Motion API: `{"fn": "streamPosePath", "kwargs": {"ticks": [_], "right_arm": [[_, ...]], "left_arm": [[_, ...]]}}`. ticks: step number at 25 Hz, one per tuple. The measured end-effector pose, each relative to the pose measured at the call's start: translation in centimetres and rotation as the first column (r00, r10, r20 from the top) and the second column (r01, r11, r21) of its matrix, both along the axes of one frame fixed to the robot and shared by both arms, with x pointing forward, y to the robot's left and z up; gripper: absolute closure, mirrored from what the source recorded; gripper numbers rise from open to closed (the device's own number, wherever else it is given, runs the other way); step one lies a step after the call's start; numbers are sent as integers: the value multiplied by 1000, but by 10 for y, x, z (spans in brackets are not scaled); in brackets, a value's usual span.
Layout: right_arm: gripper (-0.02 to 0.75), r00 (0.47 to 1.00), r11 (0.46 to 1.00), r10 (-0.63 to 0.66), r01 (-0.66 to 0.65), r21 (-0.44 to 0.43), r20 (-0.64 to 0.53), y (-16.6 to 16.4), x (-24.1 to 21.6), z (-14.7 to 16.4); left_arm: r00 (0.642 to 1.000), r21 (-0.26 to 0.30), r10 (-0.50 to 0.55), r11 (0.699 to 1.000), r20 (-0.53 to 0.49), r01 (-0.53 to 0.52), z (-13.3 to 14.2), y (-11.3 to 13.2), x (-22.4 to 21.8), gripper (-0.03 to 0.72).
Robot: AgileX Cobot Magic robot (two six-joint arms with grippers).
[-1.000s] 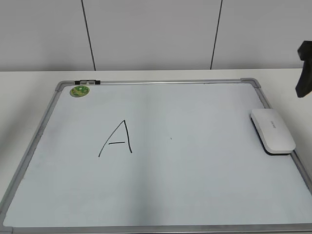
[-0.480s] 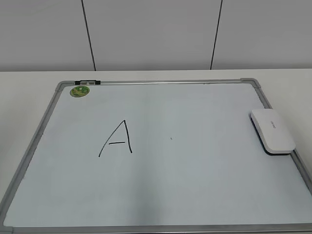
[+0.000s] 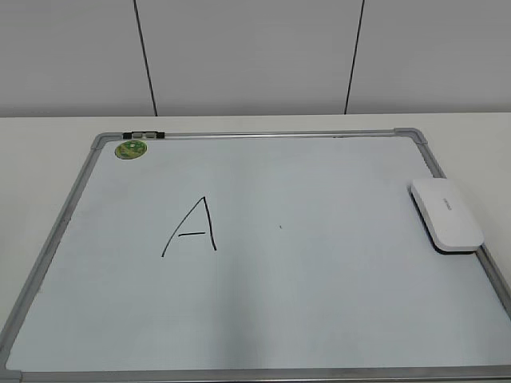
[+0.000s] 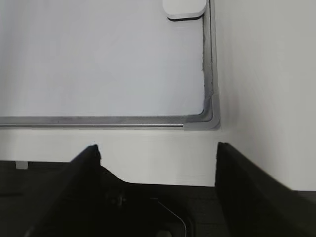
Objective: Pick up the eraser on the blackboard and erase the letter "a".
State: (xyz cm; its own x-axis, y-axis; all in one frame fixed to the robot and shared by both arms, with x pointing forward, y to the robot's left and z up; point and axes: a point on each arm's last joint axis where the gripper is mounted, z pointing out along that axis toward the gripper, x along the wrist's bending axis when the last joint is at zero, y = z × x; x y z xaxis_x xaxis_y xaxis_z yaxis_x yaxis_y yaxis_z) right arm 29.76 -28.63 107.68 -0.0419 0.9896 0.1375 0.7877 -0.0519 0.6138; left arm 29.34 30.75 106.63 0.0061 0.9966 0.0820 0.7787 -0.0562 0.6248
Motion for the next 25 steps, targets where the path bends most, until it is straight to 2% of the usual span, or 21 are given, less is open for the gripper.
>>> {"fn": "streamPosePath", "kwargs": {"ticks": [6,10,14,18,25], "right_arm": [[202,994,993,106,-106,-58,-1,1,-9,-28],[202,992,989,128,-127,-80,8,0,-15,-37],[202,992,989,116,-111,-100,47,-2,-21,-36],[202,996,992,76,-70,-106,52,-5,-22,-36],[202,999,993,16,-10,-116,51,-10,-21,-36]], "left_arm": [[996,-17,-13,1000,91,15,-13,4,-16,215],[988,-31,-19,999,154,24,-14,5,-22,215],[980,-35,-42,998,197,50,-13,6,-27,215],[975,-24,-97,994,200,104,-13,5,-28,215],[971,-25,-123,991,203,130,-14,4,-28,215]]}}
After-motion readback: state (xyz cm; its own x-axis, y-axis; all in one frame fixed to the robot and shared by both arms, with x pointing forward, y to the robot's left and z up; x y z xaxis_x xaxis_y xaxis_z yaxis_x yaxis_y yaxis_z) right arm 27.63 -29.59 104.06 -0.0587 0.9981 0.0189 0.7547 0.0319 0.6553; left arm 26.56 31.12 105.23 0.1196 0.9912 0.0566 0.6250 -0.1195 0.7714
